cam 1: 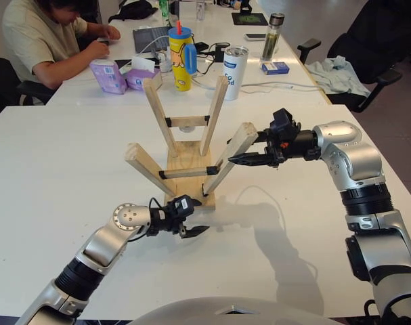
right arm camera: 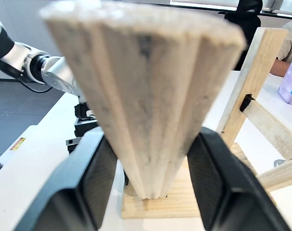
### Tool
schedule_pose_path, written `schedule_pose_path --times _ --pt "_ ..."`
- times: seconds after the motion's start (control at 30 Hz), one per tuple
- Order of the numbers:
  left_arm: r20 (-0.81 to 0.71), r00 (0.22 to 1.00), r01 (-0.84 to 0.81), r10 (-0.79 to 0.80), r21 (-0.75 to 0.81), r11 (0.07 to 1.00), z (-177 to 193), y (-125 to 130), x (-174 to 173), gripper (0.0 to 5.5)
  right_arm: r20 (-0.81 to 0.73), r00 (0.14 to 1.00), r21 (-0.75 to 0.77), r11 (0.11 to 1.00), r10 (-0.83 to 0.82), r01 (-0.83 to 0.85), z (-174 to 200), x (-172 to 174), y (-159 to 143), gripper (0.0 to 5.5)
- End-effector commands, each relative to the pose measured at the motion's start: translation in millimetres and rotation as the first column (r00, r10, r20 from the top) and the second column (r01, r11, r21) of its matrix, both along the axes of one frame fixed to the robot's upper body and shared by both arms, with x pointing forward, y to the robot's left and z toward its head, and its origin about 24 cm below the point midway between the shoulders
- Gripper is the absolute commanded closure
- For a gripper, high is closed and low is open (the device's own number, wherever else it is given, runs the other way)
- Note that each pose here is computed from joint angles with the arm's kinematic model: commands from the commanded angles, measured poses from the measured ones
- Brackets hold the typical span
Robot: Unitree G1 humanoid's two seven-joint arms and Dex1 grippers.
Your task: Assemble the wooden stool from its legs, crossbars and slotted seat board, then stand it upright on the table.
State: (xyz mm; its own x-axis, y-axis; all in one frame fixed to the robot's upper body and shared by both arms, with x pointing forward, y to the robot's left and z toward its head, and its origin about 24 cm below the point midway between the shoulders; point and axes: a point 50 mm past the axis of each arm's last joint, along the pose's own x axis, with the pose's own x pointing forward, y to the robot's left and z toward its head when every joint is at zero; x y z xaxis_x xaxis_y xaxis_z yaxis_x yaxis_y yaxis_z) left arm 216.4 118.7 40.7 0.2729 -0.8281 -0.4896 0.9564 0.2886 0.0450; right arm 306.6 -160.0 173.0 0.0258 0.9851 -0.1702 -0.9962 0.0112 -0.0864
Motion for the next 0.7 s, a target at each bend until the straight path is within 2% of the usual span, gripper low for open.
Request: schedule_pose_path --times 0.03,0.23,0.47,0.7 --pt "-0.151 0.987 -0.035 0.052 0.11 0.993 -35 10 -16 1.76 -0.027 0.996 -0.099 0.992 -0.086 0.083 -25 -1 4 3.43" --pt "-0.156 0.985 -0.055 0.071 0.103 0.993 -37 10 -17 1.76 -0.02 0.993 -0.096 0.989 -0.112 0.11 -29 -4 7 3.43" --pt "-0.149 0.986 -0.067 0.081 0.094 0.993 -35 7 -14 1.76 -0.041 0.999 -0.175 0.984 0.016 -0.023 -36 -22 21 3.43" --pt "-0.152 0.985 -0.068 0.081 0.091 0.994 -36 4 -15 1.76 -0.02 0.999 -0.196 0.98 0.044 -0.047 -34 -27 31 3.44"
